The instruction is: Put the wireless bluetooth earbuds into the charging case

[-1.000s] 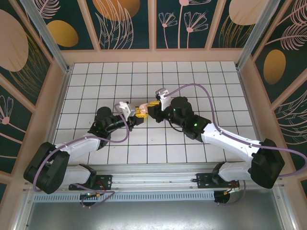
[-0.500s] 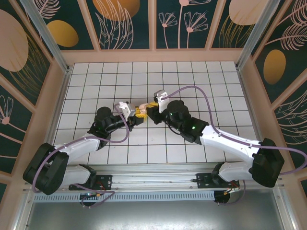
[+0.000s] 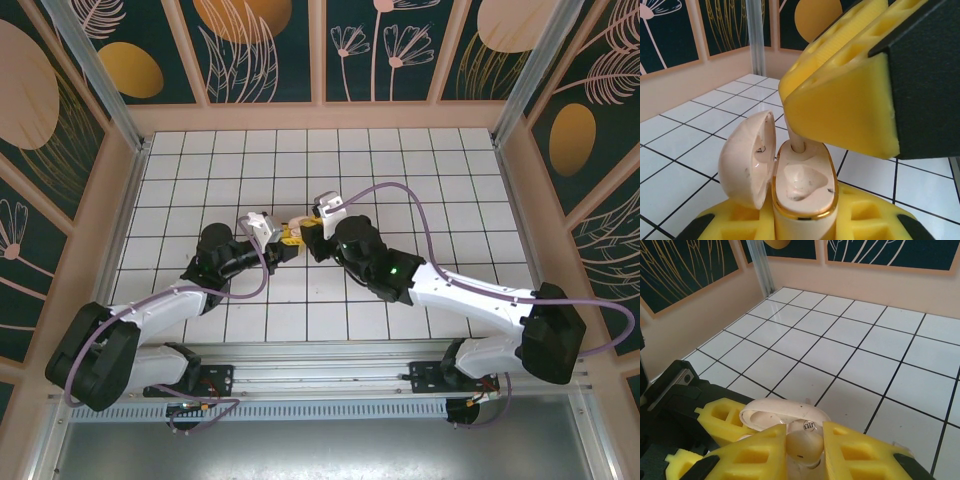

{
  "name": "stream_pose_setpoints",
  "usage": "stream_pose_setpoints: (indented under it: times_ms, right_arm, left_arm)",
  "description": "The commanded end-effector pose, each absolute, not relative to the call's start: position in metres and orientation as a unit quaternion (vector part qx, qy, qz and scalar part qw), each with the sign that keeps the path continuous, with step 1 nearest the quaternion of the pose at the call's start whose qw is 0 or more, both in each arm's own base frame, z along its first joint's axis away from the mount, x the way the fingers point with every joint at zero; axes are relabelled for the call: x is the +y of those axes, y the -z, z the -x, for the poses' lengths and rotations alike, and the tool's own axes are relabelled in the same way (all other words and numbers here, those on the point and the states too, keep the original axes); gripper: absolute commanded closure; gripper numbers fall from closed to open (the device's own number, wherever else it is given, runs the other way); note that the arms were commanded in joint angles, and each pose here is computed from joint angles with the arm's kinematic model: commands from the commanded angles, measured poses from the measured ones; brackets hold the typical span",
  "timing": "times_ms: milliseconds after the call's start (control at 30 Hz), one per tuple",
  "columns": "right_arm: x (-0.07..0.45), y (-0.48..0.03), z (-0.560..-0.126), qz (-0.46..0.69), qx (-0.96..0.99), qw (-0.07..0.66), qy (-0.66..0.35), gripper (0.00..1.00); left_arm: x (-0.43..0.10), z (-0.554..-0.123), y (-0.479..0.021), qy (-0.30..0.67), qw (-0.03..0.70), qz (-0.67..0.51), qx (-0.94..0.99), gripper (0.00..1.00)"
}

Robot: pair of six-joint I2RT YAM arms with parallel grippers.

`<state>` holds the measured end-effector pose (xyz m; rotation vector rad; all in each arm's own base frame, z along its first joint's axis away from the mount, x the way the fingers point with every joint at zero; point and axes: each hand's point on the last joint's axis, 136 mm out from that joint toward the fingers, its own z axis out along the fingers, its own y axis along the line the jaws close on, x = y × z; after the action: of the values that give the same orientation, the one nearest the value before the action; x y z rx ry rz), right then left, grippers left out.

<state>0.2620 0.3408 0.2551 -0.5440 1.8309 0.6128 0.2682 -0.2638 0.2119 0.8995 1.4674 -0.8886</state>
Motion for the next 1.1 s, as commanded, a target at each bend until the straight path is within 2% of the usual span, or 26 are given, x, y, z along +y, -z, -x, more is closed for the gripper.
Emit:
stream_pose_setpoints:
  times_ms: [0, 400, 1067]
  right_arm:
    - [0.35, -0.23, -0.247, 0.24, 0.79, 0.495, -0.271, 0.78]
    - [0.35, -0.238, -0.244, 0.229, 0.781, 0.493, -0.307, 0.73]
    - [0.343, -0.275, -0.244, 0.208, 0.736, 0.508, -0.396, 0.47]
  left_arm:
    - [-0.262, -0.271, -0.253, 0.361, 0.627, -0.383, 0.574, 0.81]
    - [-0.262, -0.272, -0.252, 0.362, 0.625, -0.384, 0.576, 0.81]
    - [-0.264, -0.271, -0.248, 0.36, 0.617, -0.394, 0.578, 0.81]
